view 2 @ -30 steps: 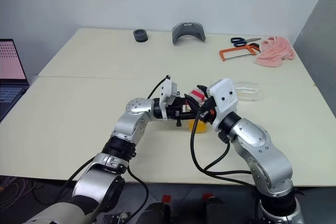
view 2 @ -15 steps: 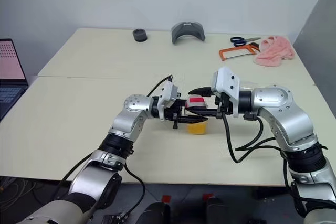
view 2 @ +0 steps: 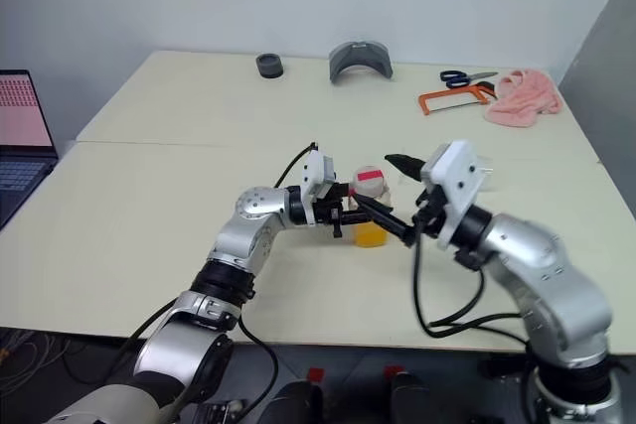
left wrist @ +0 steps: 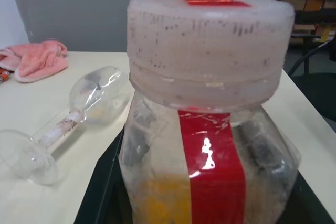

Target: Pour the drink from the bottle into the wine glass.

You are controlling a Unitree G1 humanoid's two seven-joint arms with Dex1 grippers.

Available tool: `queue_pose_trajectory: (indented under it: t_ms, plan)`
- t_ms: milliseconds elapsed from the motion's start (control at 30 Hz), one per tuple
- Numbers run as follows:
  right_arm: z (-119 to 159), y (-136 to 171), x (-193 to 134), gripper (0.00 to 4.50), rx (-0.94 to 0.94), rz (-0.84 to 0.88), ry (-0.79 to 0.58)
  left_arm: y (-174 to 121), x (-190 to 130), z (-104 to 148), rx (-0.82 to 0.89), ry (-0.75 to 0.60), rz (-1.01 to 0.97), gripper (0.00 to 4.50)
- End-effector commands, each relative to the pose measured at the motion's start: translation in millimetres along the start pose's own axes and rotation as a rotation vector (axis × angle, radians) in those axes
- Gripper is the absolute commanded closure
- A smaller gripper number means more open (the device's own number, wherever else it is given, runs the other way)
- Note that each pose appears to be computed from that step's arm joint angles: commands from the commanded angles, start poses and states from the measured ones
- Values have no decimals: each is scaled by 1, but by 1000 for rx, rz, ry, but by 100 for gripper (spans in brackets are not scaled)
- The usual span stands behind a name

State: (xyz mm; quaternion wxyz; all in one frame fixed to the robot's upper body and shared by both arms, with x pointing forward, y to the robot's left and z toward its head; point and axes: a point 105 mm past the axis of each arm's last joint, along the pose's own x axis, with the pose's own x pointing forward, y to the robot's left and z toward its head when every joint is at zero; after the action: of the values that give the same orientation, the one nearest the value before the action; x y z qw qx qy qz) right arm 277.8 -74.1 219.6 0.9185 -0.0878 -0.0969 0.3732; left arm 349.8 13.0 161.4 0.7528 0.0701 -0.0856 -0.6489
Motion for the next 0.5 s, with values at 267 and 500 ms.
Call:
queue_pose_trajectory:
  t_ms: [267, 500]
  plan:
    - [4, -6, 10, 59, -37, -221, -53, 1, 14, 18, 64, -40, -34, 279]
    - [-2, -9, 11, 77, -9, -227, -38, 2, 14, 18, 63, -40, -32, 279]
